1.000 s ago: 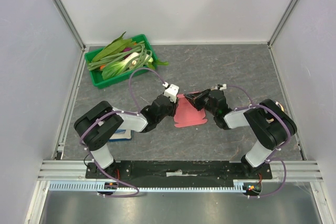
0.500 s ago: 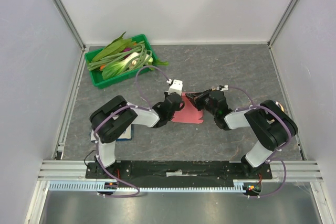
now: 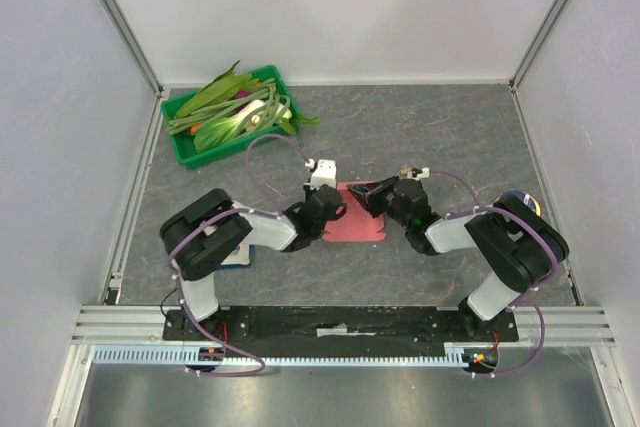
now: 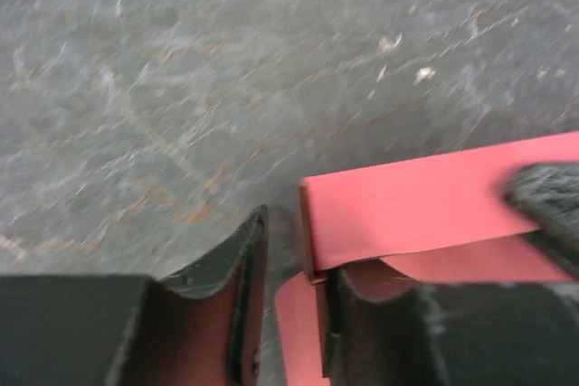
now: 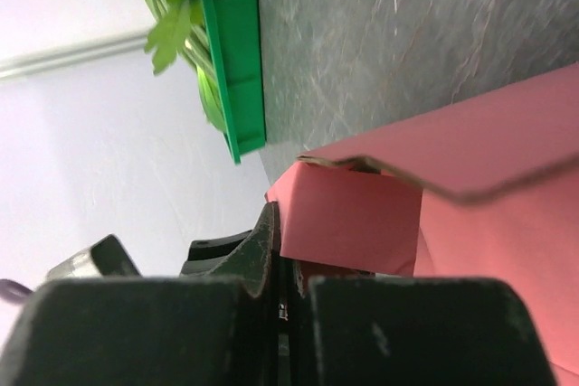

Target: Fold the paper box

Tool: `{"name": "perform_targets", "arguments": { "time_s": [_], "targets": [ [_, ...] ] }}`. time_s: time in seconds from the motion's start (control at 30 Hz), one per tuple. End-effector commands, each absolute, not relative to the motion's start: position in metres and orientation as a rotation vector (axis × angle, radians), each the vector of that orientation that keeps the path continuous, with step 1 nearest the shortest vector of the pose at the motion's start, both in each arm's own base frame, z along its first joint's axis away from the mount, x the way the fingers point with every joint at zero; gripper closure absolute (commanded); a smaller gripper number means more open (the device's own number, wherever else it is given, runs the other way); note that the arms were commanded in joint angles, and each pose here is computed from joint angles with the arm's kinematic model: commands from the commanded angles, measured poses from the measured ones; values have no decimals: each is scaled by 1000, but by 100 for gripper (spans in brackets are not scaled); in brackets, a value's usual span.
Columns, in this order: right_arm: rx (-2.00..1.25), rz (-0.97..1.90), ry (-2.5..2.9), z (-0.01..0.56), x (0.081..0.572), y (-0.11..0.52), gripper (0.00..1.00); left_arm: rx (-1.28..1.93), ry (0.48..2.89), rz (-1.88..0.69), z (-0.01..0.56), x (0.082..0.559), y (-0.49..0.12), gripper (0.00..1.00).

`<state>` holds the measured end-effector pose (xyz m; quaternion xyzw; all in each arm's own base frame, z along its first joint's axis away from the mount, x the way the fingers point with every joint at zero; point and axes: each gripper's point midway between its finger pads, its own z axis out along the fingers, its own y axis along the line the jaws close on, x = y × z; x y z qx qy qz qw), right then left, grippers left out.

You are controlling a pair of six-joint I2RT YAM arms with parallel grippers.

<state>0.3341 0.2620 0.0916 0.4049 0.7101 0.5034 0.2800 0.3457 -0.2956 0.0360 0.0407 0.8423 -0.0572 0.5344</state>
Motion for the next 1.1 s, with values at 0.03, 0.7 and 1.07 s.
{"name": "perform_targets", "arguments": {
  "time_s": [0.03,0.7,1.07],
  "targets": [
    [1022,1299,2038,67,314,263,100,248,1914,-388,70,329,-297,56],
    [1006,1315,2037,73,321,264,100,243,1998,-439,71,284,-229,68],
    [999,1316,2039,74,323,265,100,508,1969,-527,82,309,-261,53]
  ]
}}
